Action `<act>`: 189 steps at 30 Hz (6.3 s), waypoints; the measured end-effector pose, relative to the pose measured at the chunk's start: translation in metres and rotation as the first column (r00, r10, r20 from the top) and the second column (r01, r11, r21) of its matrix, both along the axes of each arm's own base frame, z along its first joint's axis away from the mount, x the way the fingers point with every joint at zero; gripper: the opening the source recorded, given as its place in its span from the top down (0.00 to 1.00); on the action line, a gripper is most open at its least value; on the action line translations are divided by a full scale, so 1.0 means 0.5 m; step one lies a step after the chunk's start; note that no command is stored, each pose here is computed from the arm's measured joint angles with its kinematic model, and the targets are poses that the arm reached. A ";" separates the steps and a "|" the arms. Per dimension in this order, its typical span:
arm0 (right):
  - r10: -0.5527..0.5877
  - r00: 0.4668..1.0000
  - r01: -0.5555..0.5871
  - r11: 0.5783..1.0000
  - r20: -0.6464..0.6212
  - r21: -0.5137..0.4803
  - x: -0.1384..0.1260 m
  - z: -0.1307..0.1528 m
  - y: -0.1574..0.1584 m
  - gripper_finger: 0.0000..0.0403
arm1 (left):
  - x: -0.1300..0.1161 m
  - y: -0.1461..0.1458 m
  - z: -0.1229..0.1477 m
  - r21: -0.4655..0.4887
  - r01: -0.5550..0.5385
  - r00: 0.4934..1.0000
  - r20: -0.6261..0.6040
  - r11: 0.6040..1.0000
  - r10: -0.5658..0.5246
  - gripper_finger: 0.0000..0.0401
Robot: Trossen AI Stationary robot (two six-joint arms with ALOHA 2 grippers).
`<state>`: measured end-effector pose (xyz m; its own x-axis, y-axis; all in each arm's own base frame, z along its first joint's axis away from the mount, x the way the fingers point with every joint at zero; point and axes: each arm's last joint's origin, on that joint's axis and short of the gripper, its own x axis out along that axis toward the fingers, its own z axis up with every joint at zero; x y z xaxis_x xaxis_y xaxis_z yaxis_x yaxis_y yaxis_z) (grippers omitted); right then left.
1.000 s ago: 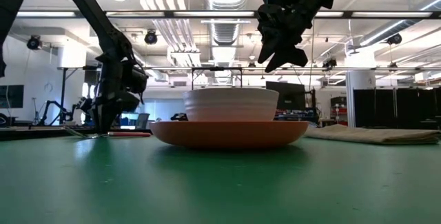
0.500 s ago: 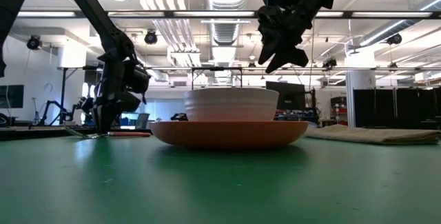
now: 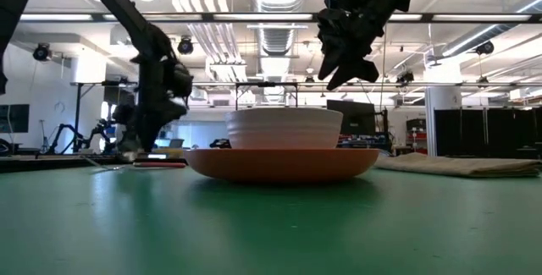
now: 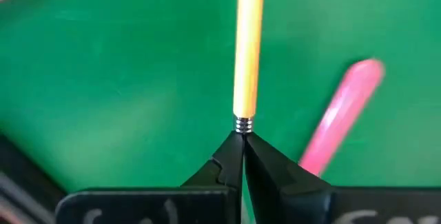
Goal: Set table place
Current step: Put the yellow spoon into the white bowl
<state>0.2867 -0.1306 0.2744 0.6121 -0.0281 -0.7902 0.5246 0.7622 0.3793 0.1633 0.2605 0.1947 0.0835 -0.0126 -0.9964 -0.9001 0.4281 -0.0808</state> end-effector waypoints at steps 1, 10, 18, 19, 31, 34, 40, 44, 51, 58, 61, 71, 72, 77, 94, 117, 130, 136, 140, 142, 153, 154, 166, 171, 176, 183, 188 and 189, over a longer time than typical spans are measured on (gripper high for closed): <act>-0.001 1.000 0.001 1.000 0.000 -0.002 -0.001 0.000 -0.002 0.61 | 0.005 -0.003 0.015 0.005 -0.015 1.000 0.015 1.000 0.015 0.99; 0.048 0.997 -0.049 0.999 -0.064 -0.017 -0.015 -0.007 -0.006 0.68 | 0.086 -0.073 0.107 0.073 -0.031 0.986 0.168 0.997 0.018 0.99; 0.079 0.983 -0.080 0.997 -0.163 -0.001 -0.043 -0.016 -0.009 0.72 | 0.221 -0.202 0.130 0.125 -0.017 0.922 0.386 0.992 -0.032 1.00; 0.078 0.984 -0.079 0.997 -0.162 -0.002 -0.043 -0.015 -0.009 0.72 | 0.238 -0.217 0.135 0.129 -0.023 0.904 0.426 0.991 -0.034 1.00; 0.054 0.990 -0.056 0.998 -0.128 -0.013 -0.120 0.001 0.031 0.74 | 0.350 -0.412 0.157 0.193 -0.193 0.789 0.614 0.962 0.036 1.00; 0.034 0.993 -0.036 0.999 -0.117 -0.010 -0.150 -0.003 0.046 0.75 | 0.361 -0.467 0.146 0.213 -0.247 0.788 0.612 0.945 0.068 1.00; -0.008 0.993 0.010 1.000 -0.116 0.016 -0.192 -0.031 0.069 0.76 | 0.366 -0.564 0.134 0.267 -0.404 0.736 0.663 0.875 0.137 1.00; -0.033 0.991 0.040 0.998 -0.132 0.047 -0.206 -0.053 0.078 0.76 | 0.372 -0.614 0.107 0.281 -0.442 0.724 0.673 0.852 0.154 1.00; -0.025 0.991 0.034 0.997 -0.128 0.072 -0.198 -0.066 0.097 0.77 | 0.383 -0.683 0.049 0.388 -0.458 0.740 0.665 0.800 0.100 1.00; 0.012 0.999 -0.010 0.999 -0.042 0.050 -0.169 -0.053 0.113 0.77 | 0.392 -0.706 0.004 0.496 -0.462 0.763 0.645 0.735 0.044 1.00; -0.008 1.000 0.009 0.999 -0.022 0.050 -0.164 -0.050 0.115 0.77 | 0.397 -0.707 -0.017 0.526 -0.457 0.777 0.628 0.717 0.035 1.00; -0.025 0.999 0.027 0.999 -0.036 0.044 -0.165 -0.052 0.115 0.77 | 0.403 -0.700 -0.045 0.575 -0.465 0.791 0.611 0.673 0.024 1.00; -0.026 0.999 0.028 0.999 -0.036 0.043 -0.165 -0.052 0.115 0.77 | 0.403 -0.700 -0.045 0.574 -0.465 0.791 0.611 0.674 0.025 1.00; -0.040 0.998 0.041 0.999 -0.042 0.024 -0.165 -0.052 0.113 0.77 | 0.402 -0.700 -0.032 0.530 -0.448 0.791 0.610 0.720 0.043 1.00; -0.048 0.998 0.048 0.999 -0.043 -0.006 -0.164 -0.052 0.111 0.77 | 0.391 -0.697 -0.024 0.515 -0.415 0.812 0.581 0.750 0.050 0.70; -0.119 0.991 0.123 0.991 -0.065 0.056 -0.170 -0.081 0.113 0.77 | 0.375 -0.399 0.208 0.556 -0.039 0.718 0.593 0.830 -0.364 0.84; -0.121 0.992 0.123 0.991 -0.040 0.049 -0.167 -0.078 0.112 0.80 | 0.428 -0.352 0.133 0.427 0.302 0.703 0.504 0.852 -0.502 0.98; -0.130 0.991 0.131 0.990 -0.033 0.052 -0.166 -0.077 0.111 0.82 | 0.449 -0.332 0.137 0.414 0.419 0.722 0.387 0.808 -0.573 0.98; -0.136 0.990 0.137 0.989 -0.022 0.052 -0.164 -0.076 0.110 0.82 | 0.462 -0.328 0.139 0.402 0.457 0.724 0.349 0.793 -0.595 0.98; -0.142 0.990 0.143 0.988 -0.022 0.050 -0.164 -0.076 0.110 0.82 | 0.466 -0.327 0.139 0.388 0.466 0.731 0.336 0.795 -0.593 0.98; -0.155 0.988 0.156 0.987 -0.025 0.037 -0.164 -0.076 0.109 0.82 | 0.452 -0.348 0.121 0.272 0.515 0.779 0.249 0.813 -0.576 0.98; -0.155 0.988 0.156 0.987 -0.025 0.037 -0.164 -0.076 0.109 0.82 | 0.449 -0.353 0.121 0.259 0.522 0.781 0.238 0.813 -0.577 0.98; -0.165 0.986 0.165 0.986 -0.023 0.009 -0.164 -0.075 0.107 0.82 | 0.430 -0.430 0.142 0.177 0.525 0.805 0.215 0.833 -0.553 0.98; -0.164 0.986 0.164 0.986 -0.023 0.009 -0.164 -0.075 0.107 0.82 | 0.438 -0.451 0.158 0.277 0.510 0.806 0.175 0.814 -0.565 0.98; -0.150 0.989 0.151 0.987 -0.014 0.054 -0.163 -0.075 0.109 0.82 | 0.448 -0.436 0.194 0.353 0.497 0.785 0.206 0.793 -0.584 0.98; -0.128 0.987 0.117 0.987 0.093 0.110 -0.139 -0.067 0.111 0.83 | 0.407 -0.400 0.232 0.402 0.410 0.864 0.116 0.819 -0.490 0.98; -0.068 0.989 0.045 0.984 0.130 0.172 -0.090 -0.084 0.111 0.87 | 0.373 -0.402 0.213 0.382 0.391 0.902 0.025 0.837 -0.432 0.98; -0.059 0.991 0.037 0.984 0.122 0.172 -0.080 -0.087 0.111 0.87 | 0.373 -0.402 0.208 0.381 0.392 0.901 0.024 0.838 -0.432 0.98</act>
<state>0.2469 -0.0748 0.2307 0.7081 0.0675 -0.7029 0.4990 0.6566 0.5657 0.3499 0.0597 0.2988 0.2544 0.2862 -0.9238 -0.6287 0.7747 0.0668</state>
